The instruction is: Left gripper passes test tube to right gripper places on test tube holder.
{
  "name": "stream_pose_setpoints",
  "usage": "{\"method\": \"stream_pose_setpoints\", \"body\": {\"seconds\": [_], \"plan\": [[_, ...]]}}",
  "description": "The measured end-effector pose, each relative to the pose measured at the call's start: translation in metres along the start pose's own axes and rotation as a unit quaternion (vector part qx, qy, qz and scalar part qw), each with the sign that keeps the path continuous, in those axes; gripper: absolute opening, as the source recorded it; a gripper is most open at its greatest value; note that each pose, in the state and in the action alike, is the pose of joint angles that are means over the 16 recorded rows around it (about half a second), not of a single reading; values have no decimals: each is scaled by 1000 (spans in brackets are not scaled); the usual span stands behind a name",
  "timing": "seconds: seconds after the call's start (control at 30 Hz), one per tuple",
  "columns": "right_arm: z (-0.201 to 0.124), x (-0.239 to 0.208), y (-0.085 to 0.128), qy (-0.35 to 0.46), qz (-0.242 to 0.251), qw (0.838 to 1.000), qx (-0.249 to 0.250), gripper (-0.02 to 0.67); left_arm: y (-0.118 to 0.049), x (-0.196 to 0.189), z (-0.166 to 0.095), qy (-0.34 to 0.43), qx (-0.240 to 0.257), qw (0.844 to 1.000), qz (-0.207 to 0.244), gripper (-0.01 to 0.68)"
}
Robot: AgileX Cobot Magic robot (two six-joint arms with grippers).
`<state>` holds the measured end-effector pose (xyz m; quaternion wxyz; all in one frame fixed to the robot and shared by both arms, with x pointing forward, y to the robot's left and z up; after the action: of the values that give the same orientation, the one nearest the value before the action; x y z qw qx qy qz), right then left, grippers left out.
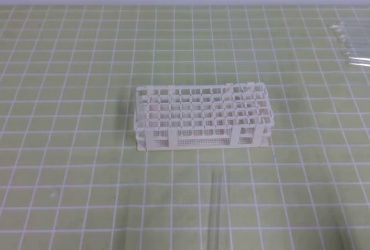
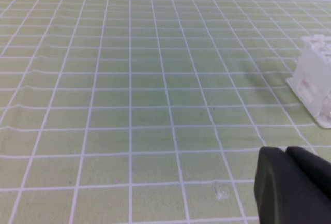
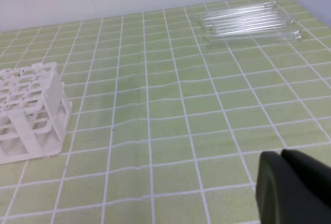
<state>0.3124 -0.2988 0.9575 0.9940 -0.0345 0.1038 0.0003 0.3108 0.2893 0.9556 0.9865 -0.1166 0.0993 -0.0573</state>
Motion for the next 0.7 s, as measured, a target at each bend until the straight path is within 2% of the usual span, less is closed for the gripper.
{"method": "stream_pose_setpoints", "body": {"seconds": [0.7], "plan": [[0,0,0,0,0,1000,0,-18,0,0,7,-24,6,1000,1,-3]]}}
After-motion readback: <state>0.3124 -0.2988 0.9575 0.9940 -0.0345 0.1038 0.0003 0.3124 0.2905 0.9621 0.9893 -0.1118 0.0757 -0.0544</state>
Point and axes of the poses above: a point on each arm's last joint axis where the gripper is mounted, x pointing out along that axis toward the gripper, y along the wrist's bending axis when the last joint is at zero, z = x × y, the point moved 2 cm from there along x, pointing out along that axis toward the gripper, and after that the axes turned 14 degrees about -x, right-handed, at the moved point
